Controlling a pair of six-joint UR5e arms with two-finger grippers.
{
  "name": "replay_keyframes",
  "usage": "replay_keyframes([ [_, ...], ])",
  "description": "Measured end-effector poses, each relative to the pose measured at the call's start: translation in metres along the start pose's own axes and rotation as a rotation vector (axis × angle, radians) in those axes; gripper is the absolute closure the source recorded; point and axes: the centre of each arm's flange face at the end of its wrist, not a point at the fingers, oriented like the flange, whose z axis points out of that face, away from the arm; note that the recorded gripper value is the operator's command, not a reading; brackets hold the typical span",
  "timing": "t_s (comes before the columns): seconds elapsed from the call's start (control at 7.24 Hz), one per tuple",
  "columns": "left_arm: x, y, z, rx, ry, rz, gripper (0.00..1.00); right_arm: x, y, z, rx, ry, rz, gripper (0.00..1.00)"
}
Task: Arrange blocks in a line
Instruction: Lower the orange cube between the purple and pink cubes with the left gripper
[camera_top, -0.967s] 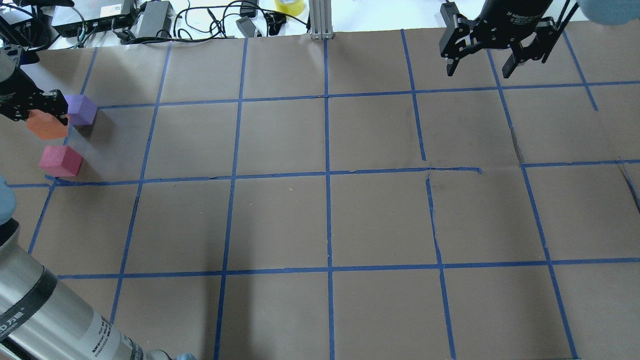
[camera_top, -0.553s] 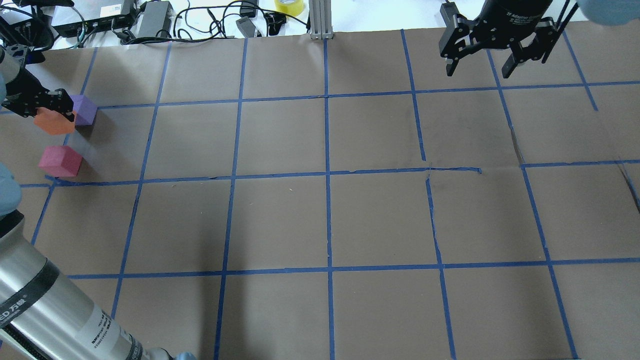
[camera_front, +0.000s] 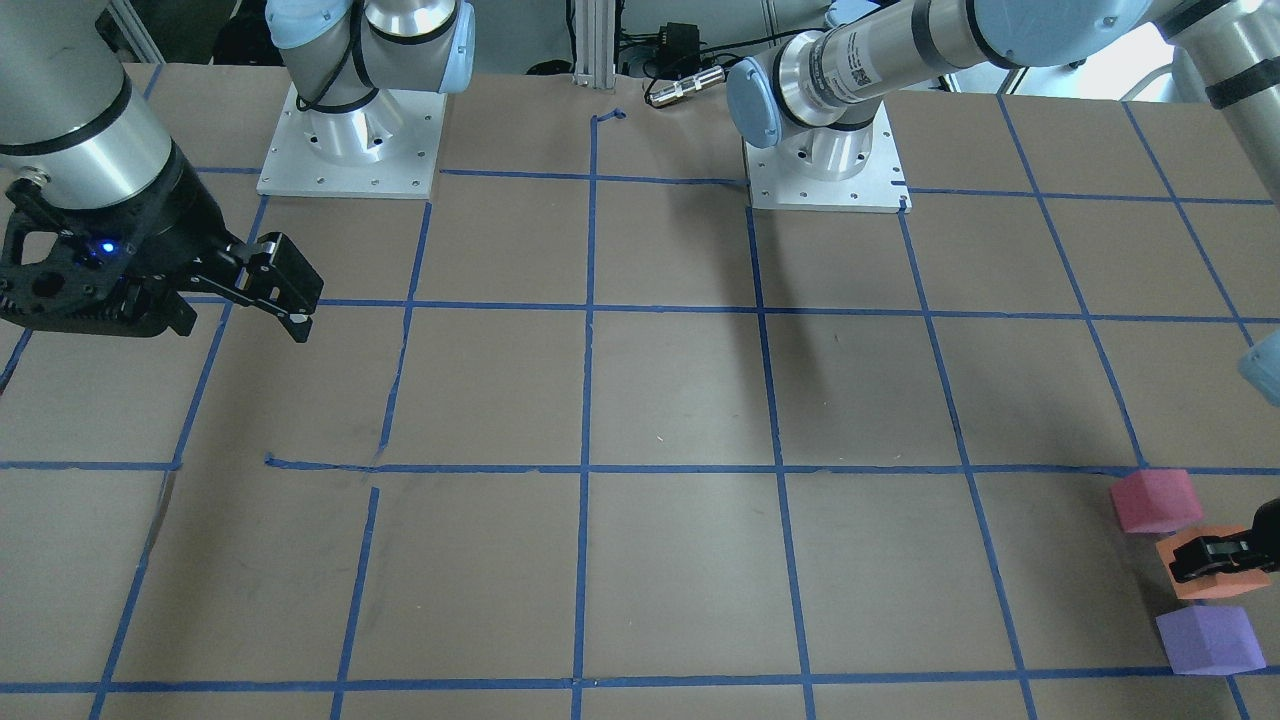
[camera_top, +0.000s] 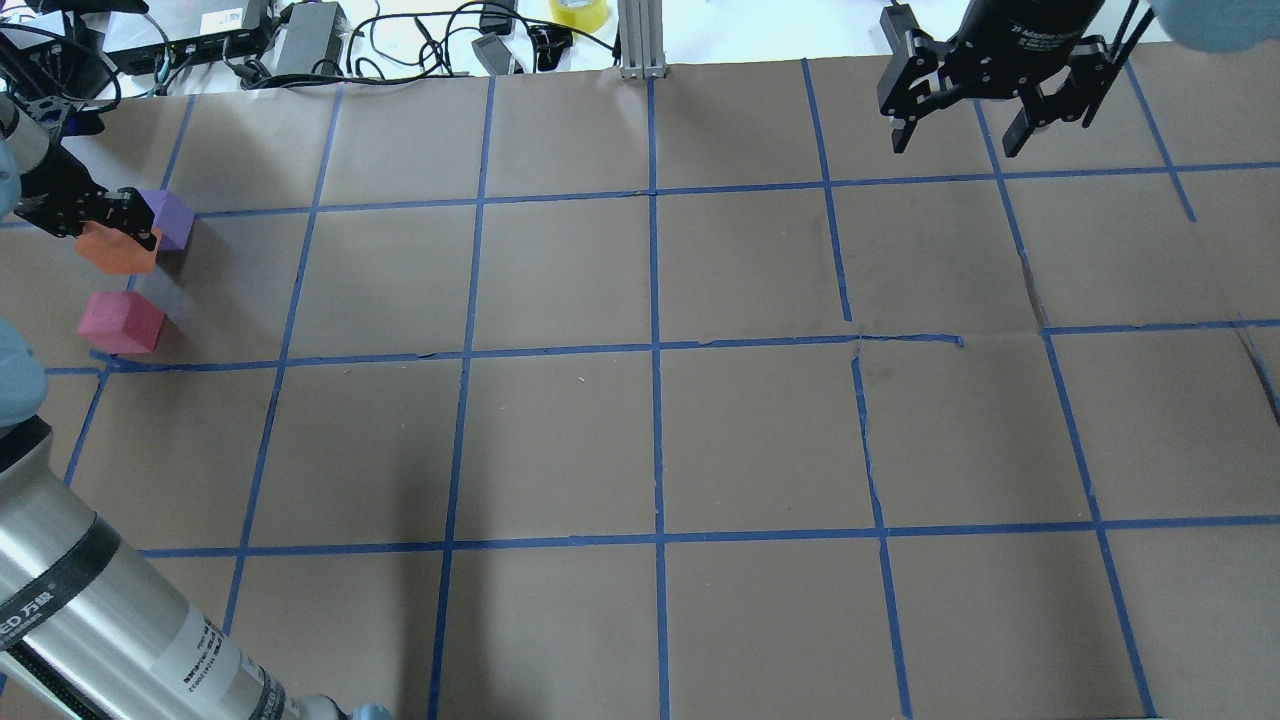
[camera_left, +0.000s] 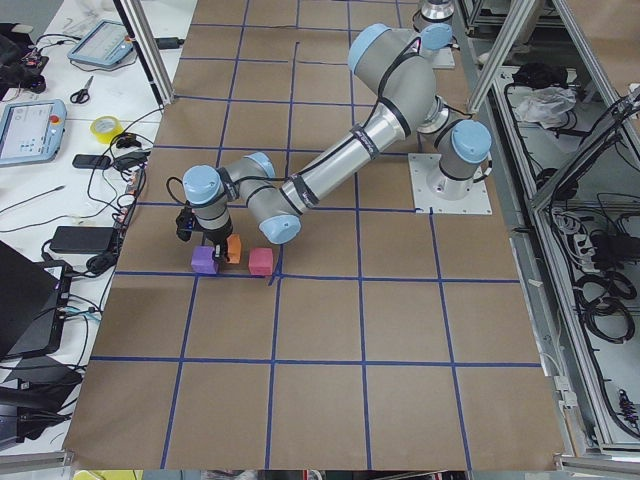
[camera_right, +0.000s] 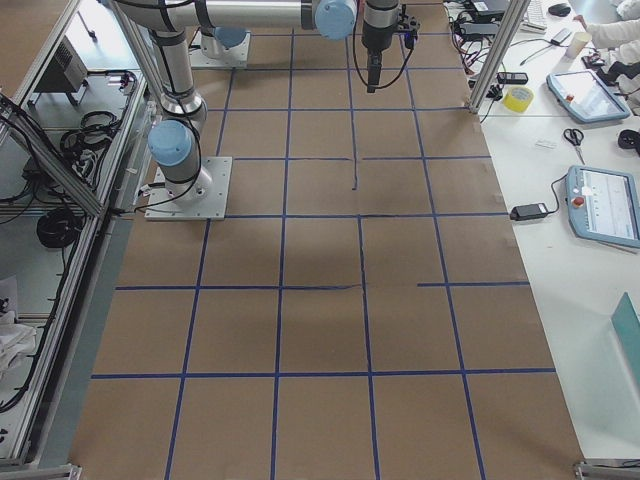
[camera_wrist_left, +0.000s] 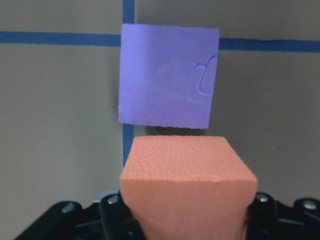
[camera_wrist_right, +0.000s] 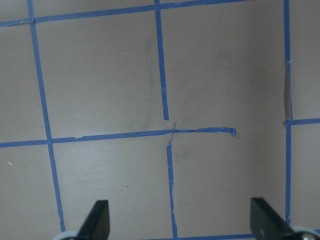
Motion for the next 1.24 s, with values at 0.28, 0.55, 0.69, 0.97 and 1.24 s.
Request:
replay_keyframes([
  [0.28, -0.001, 0.0, 0.002, -0.001, -0.003, 0.038, 1.0, 0.0, 0.0, 0.001, 0.0, -0.001, 0.0, 0.0],
  [0.55, -0.001, 0.001, 0.005, -0.004, -0.002, 0.057, 1.0, 0.0, 0.0, 0.001, 0.0, 0.002, 0.0, 0.0],
  [0.69, -0.001, 0.001, 0.006, -0.006, 0.0, 0.064, 1.0, 0.0, 0.0, 0.001, -0.002, 0.003, 0.0, 0.0],
  [0.97, -0.001, 0.002, 0.012, -0.014, 0.001, 0.077, 1.0, 0.0, 0.0, 0.002, -0.004, 0.001, 0.0, 0.0],
  [1.24, -0.001, 0.003, 0.03, -0.035, 0.012, 0.079, 1.0, 0.0, 0.0, 0.002, -0.004, 0.0, 0.001, 0.0],
])
